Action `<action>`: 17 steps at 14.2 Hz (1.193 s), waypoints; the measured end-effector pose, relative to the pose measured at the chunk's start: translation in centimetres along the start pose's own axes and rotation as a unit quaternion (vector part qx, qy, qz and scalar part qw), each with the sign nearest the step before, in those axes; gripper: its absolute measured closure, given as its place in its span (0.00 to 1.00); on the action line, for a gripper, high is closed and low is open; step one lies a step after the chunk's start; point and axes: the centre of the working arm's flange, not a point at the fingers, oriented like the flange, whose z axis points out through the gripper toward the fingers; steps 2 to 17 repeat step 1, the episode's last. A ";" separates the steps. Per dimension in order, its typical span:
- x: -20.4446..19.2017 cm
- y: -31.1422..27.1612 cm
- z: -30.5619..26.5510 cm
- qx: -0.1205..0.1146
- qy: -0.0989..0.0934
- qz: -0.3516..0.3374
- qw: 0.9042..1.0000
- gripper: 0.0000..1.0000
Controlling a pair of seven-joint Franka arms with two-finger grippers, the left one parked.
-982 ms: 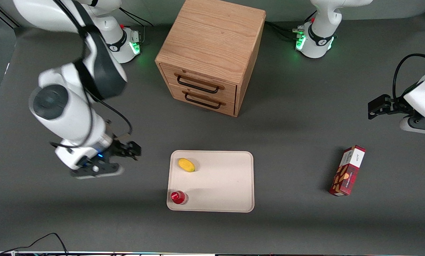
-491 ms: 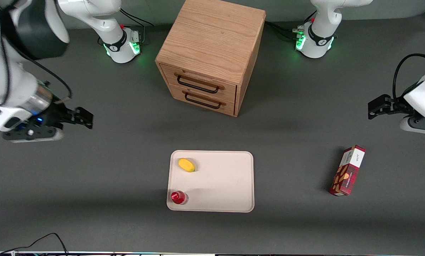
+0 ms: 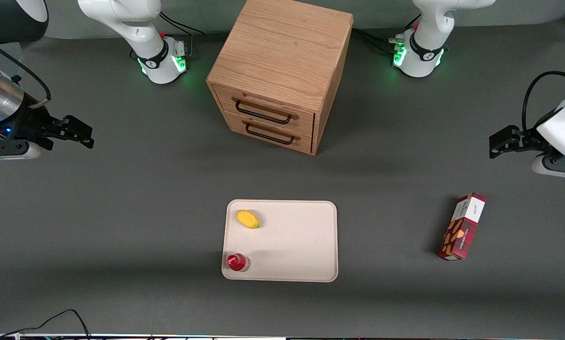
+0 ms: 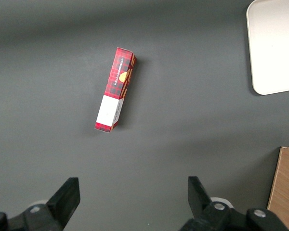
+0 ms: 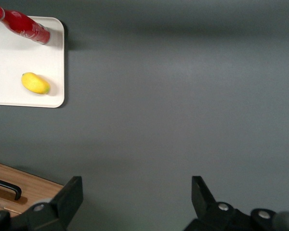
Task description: Place coke bottle on tray
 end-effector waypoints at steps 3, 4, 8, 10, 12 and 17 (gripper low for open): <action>0.0 0.3 0.0 0.000 0.000 0.003 1.000 0.00; 0.0 0.3 0.0 0.000 0.000 0.003 1.000 0.00; 0.0 0.3 0.0 0.000 0.000 0.003 1.000 0.00; 0.0 0.3 0.0 0.000 0.000 0.003 1.000 0.00; 0.0 0.3 0.0 0.000 0.000 0.003 1.000 0.00; 0.0 0.3 0.0 0.000 0.000 0.003 1.000 0.00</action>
